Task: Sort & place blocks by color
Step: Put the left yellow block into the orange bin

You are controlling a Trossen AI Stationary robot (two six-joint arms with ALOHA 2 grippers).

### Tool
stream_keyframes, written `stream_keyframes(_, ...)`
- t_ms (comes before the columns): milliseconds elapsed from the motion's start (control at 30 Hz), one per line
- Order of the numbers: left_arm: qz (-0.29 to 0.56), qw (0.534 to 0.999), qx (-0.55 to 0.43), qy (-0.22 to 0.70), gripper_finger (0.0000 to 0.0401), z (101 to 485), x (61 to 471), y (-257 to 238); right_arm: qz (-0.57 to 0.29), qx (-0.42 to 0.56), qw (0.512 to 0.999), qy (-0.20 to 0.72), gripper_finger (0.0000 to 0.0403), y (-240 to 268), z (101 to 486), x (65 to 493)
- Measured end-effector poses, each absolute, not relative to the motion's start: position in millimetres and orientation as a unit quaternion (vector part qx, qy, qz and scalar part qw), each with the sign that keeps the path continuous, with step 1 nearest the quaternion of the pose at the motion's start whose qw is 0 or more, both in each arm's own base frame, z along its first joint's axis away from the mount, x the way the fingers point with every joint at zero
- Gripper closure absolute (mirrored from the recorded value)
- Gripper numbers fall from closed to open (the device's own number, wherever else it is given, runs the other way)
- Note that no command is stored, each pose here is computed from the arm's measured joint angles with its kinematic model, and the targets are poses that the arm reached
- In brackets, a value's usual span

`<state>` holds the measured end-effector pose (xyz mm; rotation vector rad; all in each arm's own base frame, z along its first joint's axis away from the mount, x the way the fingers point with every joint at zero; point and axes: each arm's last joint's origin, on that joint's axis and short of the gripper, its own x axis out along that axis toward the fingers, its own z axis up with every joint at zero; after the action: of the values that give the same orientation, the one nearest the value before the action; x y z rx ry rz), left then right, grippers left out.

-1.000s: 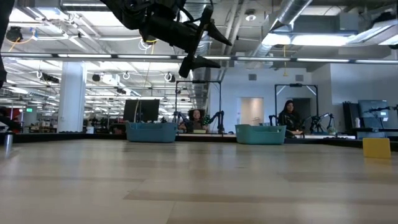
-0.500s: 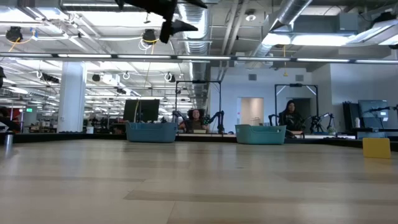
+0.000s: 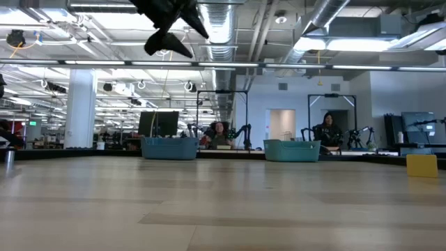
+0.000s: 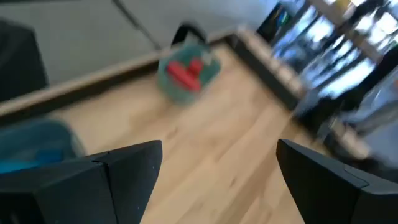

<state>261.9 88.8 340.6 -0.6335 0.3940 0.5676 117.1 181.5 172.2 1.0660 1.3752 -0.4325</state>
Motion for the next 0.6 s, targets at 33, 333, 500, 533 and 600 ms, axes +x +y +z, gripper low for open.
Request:
stream_keyframes(33, 0.274, 0.889, -0.301, 0.209, 0.0095, 337.5, 261.5, 84.0, -0.179, 0.468, 0.629, 0.595, 0.0198, 177.7, 176.5, 119.4)
stream_keyframes(333, 0.29, 0.866, -0.177, 0.367, 0.0095, 280.2, 251.2, 25.8, -0.1, 0.531, 0.639, 0.548, 0.0231, 136.6, 215.3, 140.7)
stream_keyframes(500, 0.268, 0.843, -0.171, 0.433, 0.0095, 254.7, 238.6, -3.8, -0.103, 0.559, 0.634, 0.525, 0.026, 126.0, 221.4, 146.5)
stream_keyframes(533, 0.268, 0.838, -0.172, 0.444, 0.0095, 250.8, 235.1, -9.9, -0.103, 0.563, 0.633, 0.521, 0.0267, 125.2, 221.7, 148.5)
stream_keyframes(600, 0.26, 0.836, -0.173, 0.452, 0.0095, 246.3, 230.7, -22.0, -0.093, 0.577, 0.637, 0.503, 0.0279, 125.4, 223.2, 155.2)
